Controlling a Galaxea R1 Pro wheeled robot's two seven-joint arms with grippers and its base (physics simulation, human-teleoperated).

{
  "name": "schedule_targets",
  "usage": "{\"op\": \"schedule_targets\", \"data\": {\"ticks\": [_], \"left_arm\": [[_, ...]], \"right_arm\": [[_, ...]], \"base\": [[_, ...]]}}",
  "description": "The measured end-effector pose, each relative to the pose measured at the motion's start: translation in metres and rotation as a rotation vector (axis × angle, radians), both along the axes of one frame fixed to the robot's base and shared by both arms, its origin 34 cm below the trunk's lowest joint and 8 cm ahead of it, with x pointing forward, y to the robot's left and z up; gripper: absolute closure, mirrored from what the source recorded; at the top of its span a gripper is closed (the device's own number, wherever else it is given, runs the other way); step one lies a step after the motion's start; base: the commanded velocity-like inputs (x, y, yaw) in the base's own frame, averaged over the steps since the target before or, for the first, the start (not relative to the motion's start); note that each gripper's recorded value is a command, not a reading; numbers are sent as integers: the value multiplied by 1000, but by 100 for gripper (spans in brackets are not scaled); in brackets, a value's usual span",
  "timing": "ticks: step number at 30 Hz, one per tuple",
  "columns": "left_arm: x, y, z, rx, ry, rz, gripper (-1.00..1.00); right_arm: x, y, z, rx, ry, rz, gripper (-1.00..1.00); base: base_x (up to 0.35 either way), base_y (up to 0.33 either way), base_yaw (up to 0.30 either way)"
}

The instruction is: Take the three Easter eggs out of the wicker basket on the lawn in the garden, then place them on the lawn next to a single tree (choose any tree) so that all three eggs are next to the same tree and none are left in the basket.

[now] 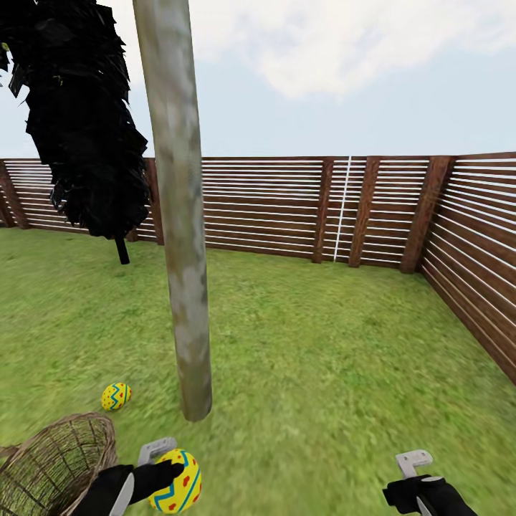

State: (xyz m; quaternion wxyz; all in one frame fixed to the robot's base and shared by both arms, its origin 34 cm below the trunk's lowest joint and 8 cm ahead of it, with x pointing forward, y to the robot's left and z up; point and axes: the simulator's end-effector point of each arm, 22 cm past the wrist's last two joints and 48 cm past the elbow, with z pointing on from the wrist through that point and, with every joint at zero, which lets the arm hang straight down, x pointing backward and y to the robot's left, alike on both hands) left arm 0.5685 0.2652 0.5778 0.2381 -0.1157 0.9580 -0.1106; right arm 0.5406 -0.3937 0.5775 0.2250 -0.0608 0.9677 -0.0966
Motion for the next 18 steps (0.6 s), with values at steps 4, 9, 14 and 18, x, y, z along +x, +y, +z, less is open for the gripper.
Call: {"op": "schedule_targets", "data": {"ticks": [4, 9, 14, 18], "left_arm": [[3, -4, 3, -4, -9, -1, 100], [5, -4, -2, -3, -16, -2, 100], [11, -1, -4, 3, -37, 2, 100], [10, -1, -12, 2, -35, 4, 100]], "right_arm": [[0, -2, 1, -3, 0, -2, -100], [0, -2, -6, -4, 1, -2, -100], [-1, -1, -15, -1, 1, -2, -100], [-2, -1, -23, -1, 1, -1, -100]], "base": [[0, 0, 0], [0, 0, 0], [0, 0, 0], [0, 0, 0]]}}
